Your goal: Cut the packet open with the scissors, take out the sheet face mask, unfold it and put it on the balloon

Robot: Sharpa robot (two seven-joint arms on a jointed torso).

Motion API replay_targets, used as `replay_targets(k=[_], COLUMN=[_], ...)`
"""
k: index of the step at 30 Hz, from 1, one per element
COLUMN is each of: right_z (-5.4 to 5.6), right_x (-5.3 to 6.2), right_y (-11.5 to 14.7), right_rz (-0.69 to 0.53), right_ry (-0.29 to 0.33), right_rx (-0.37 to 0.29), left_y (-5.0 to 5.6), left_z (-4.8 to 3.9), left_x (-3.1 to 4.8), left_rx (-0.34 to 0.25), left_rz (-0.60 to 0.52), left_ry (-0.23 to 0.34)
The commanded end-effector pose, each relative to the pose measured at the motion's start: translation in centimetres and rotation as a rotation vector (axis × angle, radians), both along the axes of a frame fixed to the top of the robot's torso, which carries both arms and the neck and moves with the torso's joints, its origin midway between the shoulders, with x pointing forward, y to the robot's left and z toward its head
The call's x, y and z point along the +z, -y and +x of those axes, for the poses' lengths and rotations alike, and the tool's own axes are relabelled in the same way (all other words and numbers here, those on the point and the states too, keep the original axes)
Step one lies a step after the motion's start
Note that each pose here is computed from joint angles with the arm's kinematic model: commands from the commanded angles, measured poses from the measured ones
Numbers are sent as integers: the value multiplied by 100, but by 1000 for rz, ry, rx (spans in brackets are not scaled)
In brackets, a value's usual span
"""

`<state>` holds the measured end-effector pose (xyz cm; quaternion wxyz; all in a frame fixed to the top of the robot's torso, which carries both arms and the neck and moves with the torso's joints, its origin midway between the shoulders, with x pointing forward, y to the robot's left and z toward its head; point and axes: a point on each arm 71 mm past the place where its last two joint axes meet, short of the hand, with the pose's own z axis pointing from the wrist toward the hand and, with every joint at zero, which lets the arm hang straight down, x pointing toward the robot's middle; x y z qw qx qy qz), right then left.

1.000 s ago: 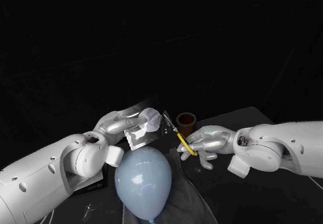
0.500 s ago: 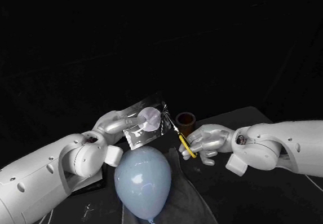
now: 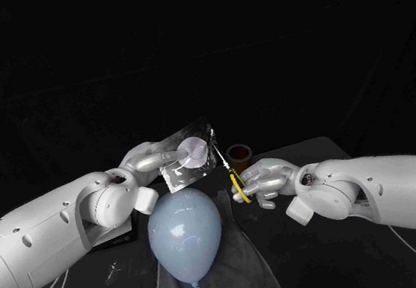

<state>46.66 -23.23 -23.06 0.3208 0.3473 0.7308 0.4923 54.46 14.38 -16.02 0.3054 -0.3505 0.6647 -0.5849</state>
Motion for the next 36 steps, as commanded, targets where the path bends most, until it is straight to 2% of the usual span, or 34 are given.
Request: replay_targets(k=[1, 16, 36], right_z=[18, 10, -53], right_x=[26, 22, 45], right_y=[-26, -59, -76], right_rz=[10, 39, 109], right_ry=[1, -19, -26], right_rx=[-35, -22, 86], left_y=[41, 41, 37], left_z=[-25, -29, -32], left_x=[-6, -5, -3], left_rx=[-37, -45, -51], left_rz=[-1, -3, -3], left_ry=[0, 1, 4])
